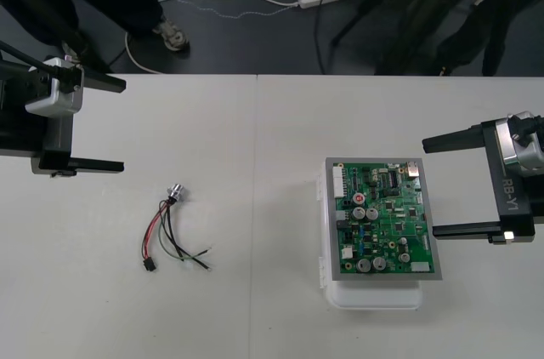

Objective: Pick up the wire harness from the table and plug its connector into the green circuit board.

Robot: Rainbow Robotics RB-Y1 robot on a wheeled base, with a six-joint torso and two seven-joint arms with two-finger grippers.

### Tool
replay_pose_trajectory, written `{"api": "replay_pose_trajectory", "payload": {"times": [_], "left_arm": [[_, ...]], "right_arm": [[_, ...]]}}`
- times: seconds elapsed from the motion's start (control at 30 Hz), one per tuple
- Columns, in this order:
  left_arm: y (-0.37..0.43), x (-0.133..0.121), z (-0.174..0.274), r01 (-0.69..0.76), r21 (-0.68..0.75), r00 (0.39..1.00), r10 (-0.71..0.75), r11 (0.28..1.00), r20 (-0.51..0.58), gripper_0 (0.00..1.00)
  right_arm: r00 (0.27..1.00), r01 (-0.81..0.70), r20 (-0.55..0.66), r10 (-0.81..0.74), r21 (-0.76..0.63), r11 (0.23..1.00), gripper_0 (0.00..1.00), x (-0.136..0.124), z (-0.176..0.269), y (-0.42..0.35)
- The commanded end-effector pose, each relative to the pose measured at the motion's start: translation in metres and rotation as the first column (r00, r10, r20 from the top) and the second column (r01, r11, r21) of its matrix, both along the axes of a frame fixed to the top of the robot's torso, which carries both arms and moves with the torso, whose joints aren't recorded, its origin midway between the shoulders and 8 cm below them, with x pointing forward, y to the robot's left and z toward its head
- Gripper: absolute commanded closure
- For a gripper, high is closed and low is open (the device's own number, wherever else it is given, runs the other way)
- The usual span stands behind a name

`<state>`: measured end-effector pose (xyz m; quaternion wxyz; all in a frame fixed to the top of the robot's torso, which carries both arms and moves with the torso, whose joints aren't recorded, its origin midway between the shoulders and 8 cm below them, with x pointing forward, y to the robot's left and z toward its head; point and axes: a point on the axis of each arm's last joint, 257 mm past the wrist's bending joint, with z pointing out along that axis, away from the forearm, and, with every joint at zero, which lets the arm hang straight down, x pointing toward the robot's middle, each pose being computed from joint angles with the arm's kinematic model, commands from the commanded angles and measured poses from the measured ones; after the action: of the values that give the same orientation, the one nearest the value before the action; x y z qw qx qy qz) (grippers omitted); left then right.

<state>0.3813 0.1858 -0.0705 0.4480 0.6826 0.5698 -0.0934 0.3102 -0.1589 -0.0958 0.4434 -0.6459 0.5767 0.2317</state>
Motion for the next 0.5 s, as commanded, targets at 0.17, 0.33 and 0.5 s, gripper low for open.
{"api": "replay_pose_trajectory", "payload": {"times": [0.17, 0.33, 0.5], "left_arm": [[0.0041, -0.0030, 0.0029, 0.017, 0.055, 1.000, -0.017, 0.998, 0.001, 0.00], [0.0041, -0.0030, 0.0029, 0.017, 0.055, 1.000, -0.017, 0.998, 0.001, 0.00], [0.0041, -0.0030, 0.0029, 0.017, 0.055, 1.000, -0.017, 0.998, 0.001, 0.00]], "right_arm": [[1.000, 0.020, 0.018, -0.020, -0.027, 0.999, 0.00, 0.0030, 0.0107, -0.0057], [1.000, 0.020, 0.018, -0.020, -0.027, 0.999, 0.00, 0.0030, 0.0107, -0.0057], [1.000, 0.020, 0.018, -0.020, -0.027, 0.999, 0.00, 0.0030, 0.0107, -0.0057]]}}
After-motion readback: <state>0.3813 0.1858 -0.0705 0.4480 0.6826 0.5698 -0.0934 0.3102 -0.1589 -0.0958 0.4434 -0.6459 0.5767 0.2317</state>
